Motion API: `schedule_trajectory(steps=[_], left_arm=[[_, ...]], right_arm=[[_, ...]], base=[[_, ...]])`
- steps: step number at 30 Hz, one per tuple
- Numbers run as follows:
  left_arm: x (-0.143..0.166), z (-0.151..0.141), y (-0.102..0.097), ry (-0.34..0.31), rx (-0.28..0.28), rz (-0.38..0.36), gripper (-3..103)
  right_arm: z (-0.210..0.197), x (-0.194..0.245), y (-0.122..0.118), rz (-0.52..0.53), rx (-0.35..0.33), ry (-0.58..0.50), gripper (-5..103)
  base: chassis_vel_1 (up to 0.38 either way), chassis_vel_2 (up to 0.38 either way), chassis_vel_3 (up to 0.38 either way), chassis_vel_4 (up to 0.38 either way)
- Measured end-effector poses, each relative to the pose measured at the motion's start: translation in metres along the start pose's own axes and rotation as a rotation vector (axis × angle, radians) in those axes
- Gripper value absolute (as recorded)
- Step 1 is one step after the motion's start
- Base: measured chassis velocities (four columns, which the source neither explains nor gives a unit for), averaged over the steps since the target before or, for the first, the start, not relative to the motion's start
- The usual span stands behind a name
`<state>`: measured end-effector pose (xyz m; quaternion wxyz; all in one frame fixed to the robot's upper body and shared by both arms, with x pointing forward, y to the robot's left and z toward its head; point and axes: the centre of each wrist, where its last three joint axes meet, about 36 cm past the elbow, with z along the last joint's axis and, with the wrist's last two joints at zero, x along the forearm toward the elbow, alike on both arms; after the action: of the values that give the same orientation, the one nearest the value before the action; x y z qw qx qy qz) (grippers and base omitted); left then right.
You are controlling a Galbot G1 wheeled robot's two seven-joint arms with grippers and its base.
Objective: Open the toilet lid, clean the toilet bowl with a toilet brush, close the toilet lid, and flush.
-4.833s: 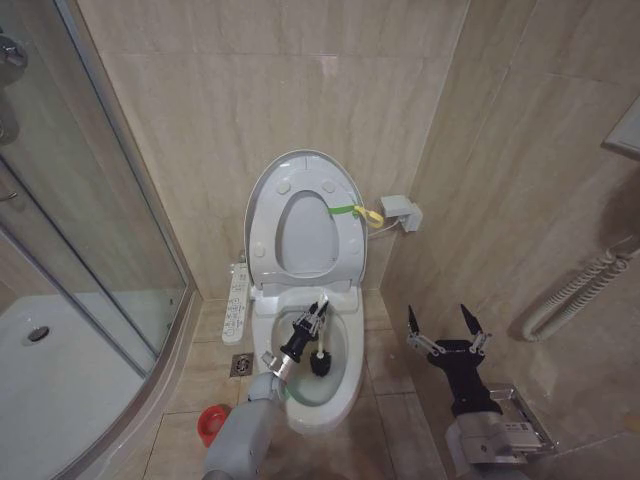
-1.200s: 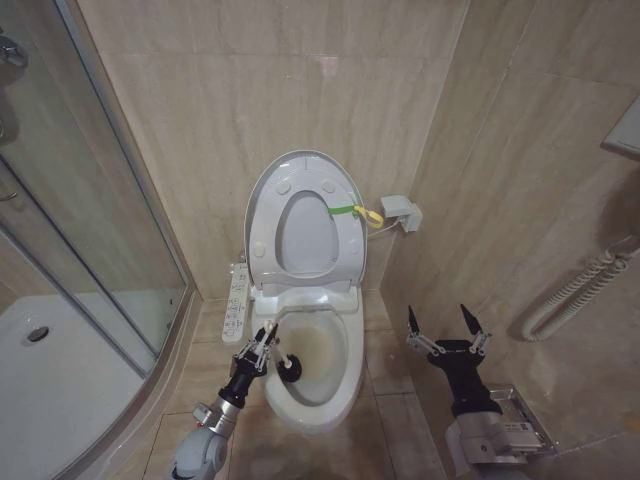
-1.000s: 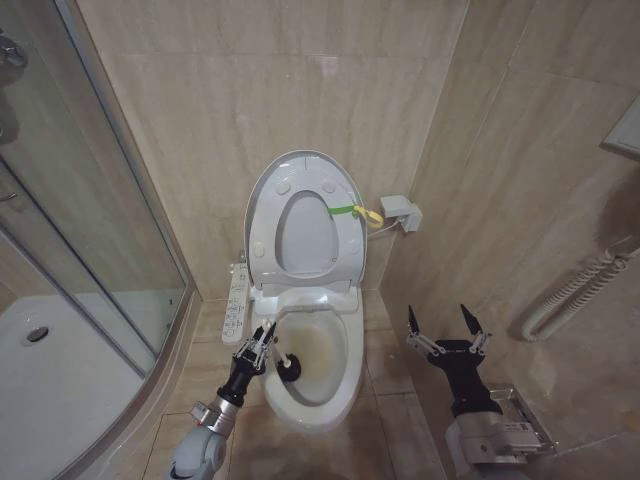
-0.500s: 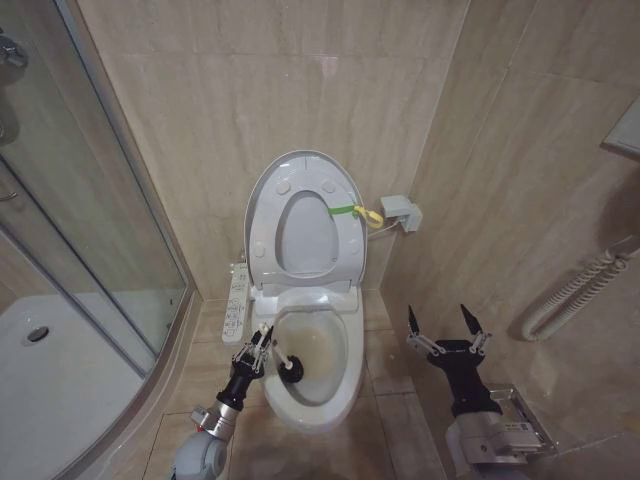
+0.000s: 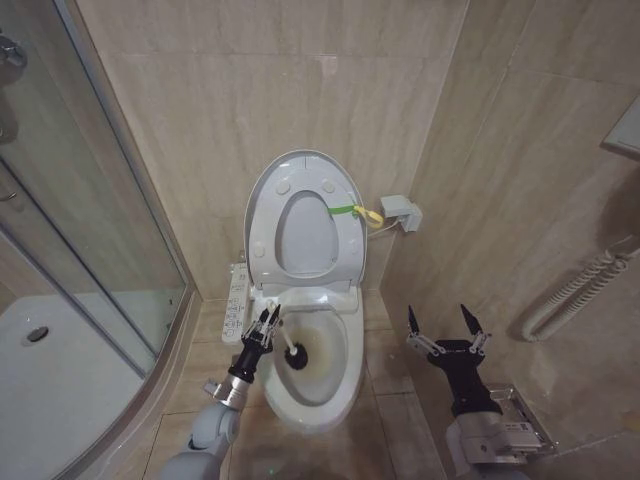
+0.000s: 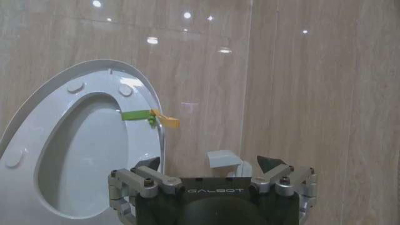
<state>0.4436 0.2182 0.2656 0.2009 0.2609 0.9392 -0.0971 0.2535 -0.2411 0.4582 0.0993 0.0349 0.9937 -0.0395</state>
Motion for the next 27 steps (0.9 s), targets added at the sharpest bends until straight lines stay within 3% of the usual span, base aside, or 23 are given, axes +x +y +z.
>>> schedule_trajectory(steps=[3,10,15,21,25,27], left_arm=[[-0.003,-0.010,-0.006,-0.022,0.002,0.013,21],[0.028,-0.034,-0.023,-0.020,-0.013,0.060,21],[0.039,-0.045,-0.019,-0.015,-0.034,0.070,21],[0.039,-0.077,-0.024,-0.061,-0.051,0.093,21],[0.045,-0.100,-0.037,-0.085,-0.066,0.079,21],[0.056,-0.116,-0.045,-0.092,-0.102,0.048,21]], right_arm=[[0.000,0.000,0.000,0.000,0.000,0.000,100],[0.000,0.000,0.000,0.000,0.000,0.000,100],[0.000,0.000,0.000,0.000,0.000,0.000,100],[0.000,0.000,0.000,0.000,0.000,0.000,100],[0.000,0.000,0.000,0.000,0.000,0.000,100],[0.000,0.000,0.000,0.000,0.000,0.000,100]], base=[[0.000,0.000,0.000,0.000],[0.000,0.000,0.000,0.000],[0.000,0.000,0.000,0.000],[0.000,0.000,0.000,0.000],[0.000,0.000,0.000,0.000],[0.000,0.000,0.000,0.000]])
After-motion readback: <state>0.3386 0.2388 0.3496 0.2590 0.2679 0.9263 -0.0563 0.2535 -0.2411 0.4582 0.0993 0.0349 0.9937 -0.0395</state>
